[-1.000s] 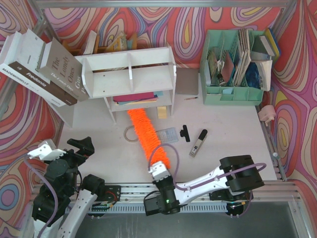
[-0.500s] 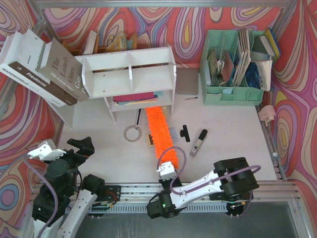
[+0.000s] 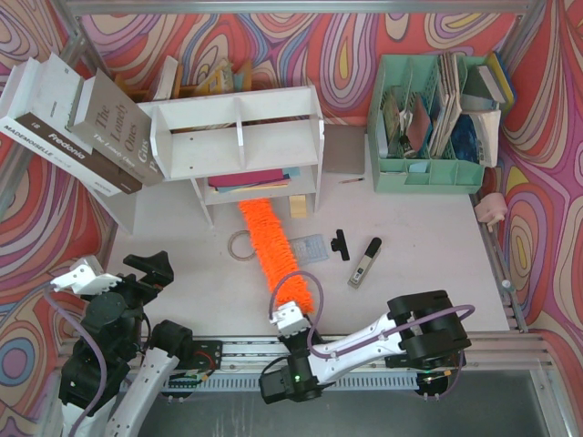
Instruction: Dust the bookshelf with a duster
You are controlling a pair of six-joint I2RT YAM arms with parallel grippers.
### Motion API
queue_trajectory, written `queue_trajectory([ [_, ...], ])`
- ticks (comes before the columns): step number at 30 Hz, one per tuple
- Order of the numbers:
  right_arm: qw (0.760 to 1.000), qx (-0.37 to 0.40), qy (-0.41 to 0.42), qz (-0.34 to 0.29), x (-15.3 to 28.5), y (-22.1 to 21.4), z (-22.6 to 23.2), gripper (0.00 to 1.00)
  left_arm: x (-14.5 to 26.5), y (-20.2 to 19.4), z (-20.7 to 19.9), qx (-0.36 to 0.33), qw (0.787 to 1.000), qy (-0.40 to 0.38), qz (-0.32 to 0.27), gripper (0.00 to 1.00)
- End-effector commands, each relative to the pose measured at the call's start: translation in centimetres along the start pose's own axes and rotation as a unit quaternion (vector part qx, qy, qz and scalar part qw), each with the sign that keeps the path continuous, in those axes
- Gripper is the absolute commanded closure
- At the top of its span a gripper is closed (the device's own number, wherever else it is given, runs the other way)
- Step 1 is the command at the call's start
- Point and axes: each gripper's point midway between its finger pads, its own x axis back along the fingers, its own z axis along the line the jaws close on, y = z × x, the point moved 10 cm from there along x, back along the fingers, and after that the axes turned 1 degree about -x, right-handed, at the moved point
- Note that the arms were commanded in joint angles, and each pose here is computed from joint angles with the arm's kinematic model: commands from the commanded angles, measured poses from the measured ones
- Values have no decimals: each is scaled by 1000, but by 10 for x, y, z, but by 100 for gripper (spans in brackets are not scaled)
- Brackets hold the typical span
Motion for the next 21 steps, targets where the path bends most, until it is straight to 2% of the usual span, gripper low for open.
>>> queue_trajectory([
  [1, 992, 56, 90, -69, 2, 20, 29, 100, -2, -1, -1, 2, 1000, -7, -2, 1],
  [3, 989, 69, 110, -71, 3, 22, 28, 100, -1, -1, -1, 2, 1000, -7, -2, 2],
  [7, 990, 43, 112, -71, 4, 22, 20, 100, -2, -1, -1, 2, 1000, -6, -2, 1],
  [15, 995, -80, -11, -58, 1, 17, -22, 100, -2, -1, -1, 1, 1000, -7, -2, 2],
  [18, 990, -101, -77, -61, 0, 14, -37, 100, -1, -1, -1, 1, 1000, -6, -2, 2],
  [21, 989, -98, -88, -61, 0, 14, -37, 100, -1, -1, -1, 2, 1000, -7, -3, 2],
])
